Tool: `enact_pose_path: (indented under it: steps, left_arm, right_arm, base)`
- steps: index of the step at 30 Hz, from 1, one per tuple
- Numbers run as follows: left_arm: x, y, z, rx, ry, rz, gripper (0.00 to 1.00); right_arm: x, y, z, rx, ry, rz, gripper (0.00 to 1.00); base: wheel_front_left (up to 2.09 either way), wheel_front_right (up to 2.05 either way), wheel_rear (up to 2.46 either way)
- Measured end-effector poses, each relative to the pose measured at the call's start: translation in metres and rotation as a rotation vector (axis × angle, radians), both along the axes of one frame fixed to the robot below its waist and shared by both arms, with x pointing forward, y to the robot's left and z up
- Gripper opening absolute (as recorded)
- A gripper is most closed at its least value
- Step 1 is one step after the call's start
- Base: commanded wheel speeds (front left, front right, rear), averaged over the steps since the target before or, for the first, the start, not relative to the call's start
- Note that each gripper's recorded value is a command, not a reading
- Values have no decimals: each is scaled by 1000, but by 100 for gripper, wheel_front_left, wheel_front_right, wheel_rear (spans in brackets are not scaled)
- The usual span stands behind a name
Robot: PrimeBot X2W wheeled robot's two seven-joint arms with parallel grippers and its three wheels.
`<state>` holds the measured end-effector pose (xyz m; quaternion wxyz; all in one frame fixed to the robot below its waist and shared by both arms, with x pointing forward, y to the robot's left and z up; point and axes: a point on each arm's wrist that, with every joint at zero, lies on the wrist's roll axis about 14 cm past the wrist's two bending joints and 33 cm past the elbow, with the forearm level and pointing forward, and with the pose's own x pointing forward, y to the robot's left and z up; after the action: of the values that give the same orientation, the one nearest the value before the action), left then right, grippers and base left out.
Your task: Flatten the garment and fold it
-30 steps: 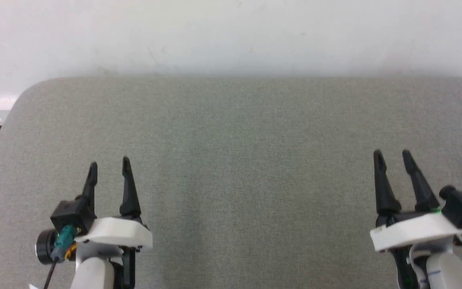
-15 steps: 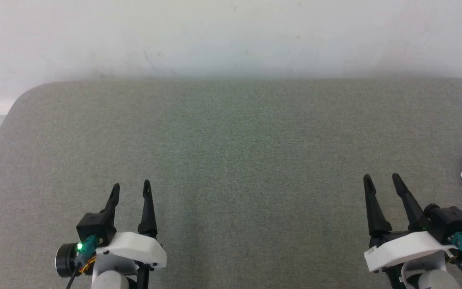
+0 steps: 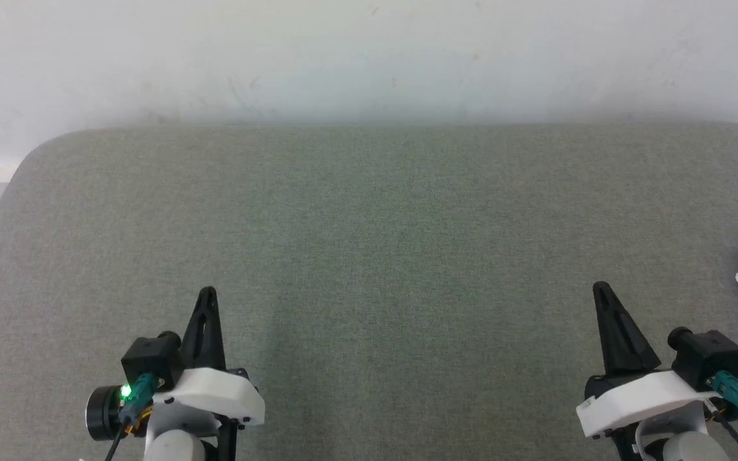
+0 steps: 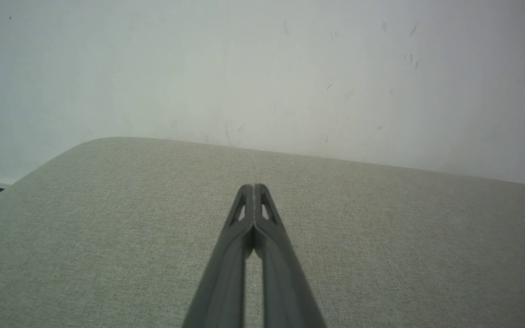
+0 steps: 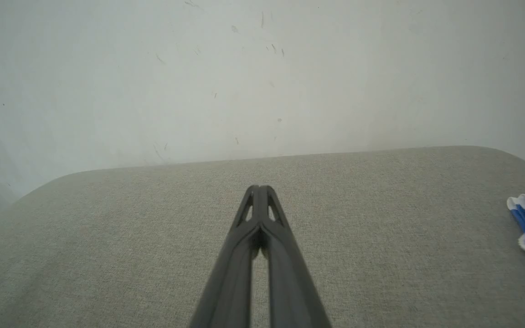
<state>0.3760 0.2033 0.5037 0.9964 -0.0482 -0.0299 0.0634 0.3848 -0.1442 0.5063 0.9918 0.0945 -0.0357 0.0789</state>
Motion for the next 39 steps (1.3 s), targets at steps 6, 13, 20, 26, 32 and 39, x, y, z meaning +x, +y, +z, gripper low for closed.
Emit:
enact_pose_path:
  steps: [6, 13, 20, 26, 32, 39]
  left_arm:
    - [1, -1, 2, 0, 1, -5, 0]
    - [2, -3, 4, 8, 1, -11, 0]
    - [3, -5, 8, 13, -1, -23, 0]
    - [4, -7, 9, 20, 0, -29, 0]
    - [4, -8, 11, 22, 1, -33, 0]
    - [2, -10, 9, 38, 16, -45, 0]
  right_arm:
    - [0, -1, 1, -6, 4, 0, 0]
    - [0, -1, 2, -21, 7, 2, 0]
    - [-1, -1, 4, -34, 8, 3, 0]
    - [-1, -2, 5, -46, 9, 3, 0]
    - [-1, -2, 7, -55, 9, 3, 0]
    - [-1, -3, 10, -67, 8, 3, 0]
  base:
    - [0, 0, 0]
    - [0, 0, 0]
    - [0, 0, 0]
    - [0, 0, 0]
    - [0, 0, 0]
    - [0, 0, 0]
